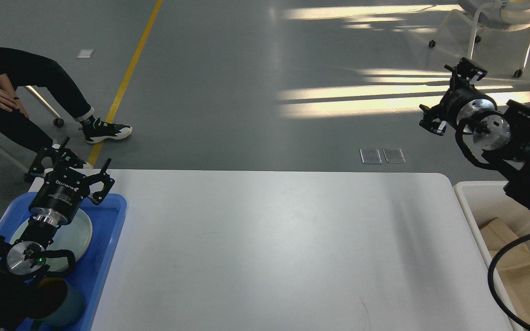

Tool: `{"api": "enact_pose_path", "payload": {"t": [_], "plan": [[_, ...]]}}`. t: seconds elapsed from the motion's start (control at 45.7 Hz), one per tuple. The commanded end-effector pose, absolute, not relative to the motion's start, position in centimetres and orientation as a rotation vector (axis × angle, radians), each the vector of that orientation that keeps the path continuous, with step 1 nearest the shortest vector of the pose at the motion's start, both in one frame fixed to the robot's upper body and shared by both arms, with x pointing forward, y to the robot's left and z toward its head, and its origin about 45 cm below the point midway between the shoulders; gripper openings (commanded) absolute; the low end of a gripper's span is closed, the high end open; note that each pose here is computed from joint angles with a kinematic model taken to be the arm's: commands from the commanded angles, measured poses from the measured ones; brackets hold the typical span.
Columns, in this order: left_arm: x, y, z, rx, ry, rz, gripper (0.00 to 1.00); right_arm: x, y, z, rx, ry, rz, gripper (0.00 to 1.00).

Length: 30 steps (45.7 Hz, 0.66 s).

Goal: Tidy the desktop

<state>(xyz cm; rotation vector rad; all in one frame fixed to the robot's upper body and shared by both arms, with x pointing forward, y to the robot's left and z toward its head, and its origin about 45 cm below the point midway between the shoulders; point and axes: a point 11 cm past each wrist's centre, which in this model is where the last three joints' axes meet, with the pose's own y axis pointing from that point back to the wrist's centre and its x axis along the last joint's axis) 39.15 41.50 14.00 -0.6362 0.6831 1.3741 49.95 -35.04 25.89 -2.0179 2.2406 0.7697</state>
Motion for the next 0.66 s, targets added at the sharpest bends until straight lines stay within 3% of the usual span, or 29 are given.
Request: {"api": "enact_pose_path", "payload": {"t": [0.0,0.635], "plan": [[39.2,41.5,14.0,-0.637,0.682,1.374,0.96,50.2,-33.2,25.5,-1.920,2.108,0.777,1.00],[39.2,41.4,14.0,-0.637,0.684,1.373,0.96,47.9,-32.0,22.0,-1.850,2.035,0.536,1.00]]}}
